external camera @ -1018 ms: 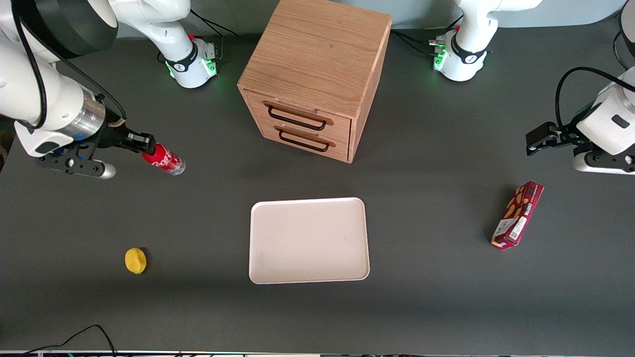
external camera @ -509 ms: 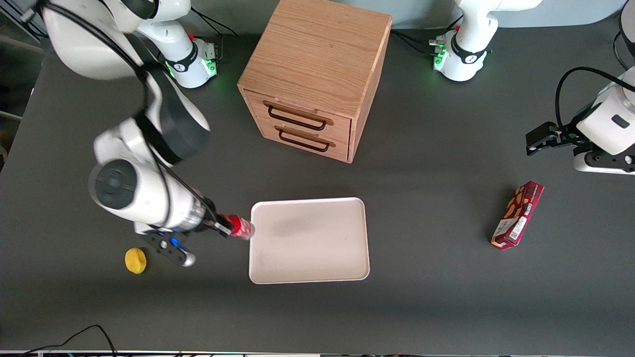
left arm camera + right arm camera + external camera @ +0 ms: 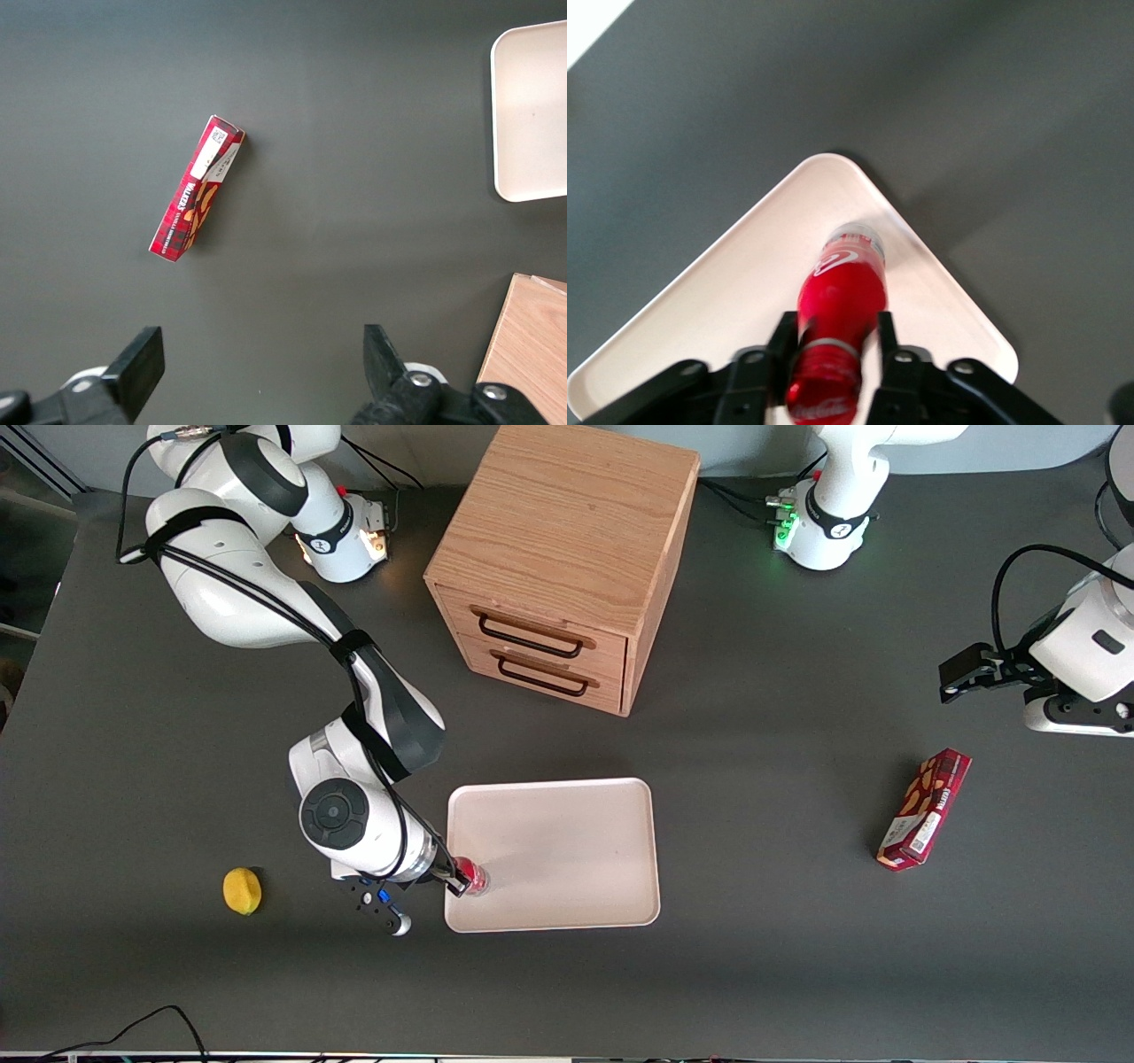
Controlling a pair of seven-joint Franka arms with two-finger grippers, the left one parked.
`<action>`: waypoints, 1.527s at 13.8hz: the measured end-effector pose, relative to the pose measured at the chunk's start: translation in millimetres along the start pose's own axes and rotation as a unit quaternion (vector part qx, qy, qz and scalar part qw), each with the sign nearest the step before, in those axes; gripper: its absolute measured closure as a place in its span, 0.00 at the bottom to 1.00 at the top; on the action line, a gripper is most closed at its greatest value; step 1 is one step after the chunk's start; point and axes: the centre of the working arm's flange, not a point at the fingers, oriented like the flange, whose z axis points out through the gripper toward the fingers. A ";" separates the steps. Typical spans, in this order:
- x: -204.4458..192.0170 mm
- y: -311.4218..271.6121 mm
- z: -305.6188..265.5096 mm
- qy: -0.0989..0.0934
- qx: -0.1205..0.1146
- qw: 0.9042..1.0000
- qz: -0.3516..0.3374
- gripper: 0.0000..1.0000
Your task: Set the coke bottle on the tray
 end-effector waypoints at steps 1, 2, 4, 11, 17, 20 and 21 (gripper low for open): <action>1.3 -0.4 -6.0 0.000 0.002 1.000 0.001 0.40; 0.2 -0.2 -12.7 -0.005 -0.001 1.000 0.000 0.29; -1.6 3.3 -44.3 -0.008 -0.012 1.000 -0.018 0.08; -15.7 122.8 -294.5 -0.028 -0.062 0.981 -0.183 0.00; -4.7 283.0 -322.3 -0.050 -0.063 0.973 -0.214 0.00; -30.6 318.4 -281.3 -0.028 -0.059 0.973 -0.220 0.00; -37.2 325.1 -274.9 -0.026 -0.060 0.973 -0.220 0.00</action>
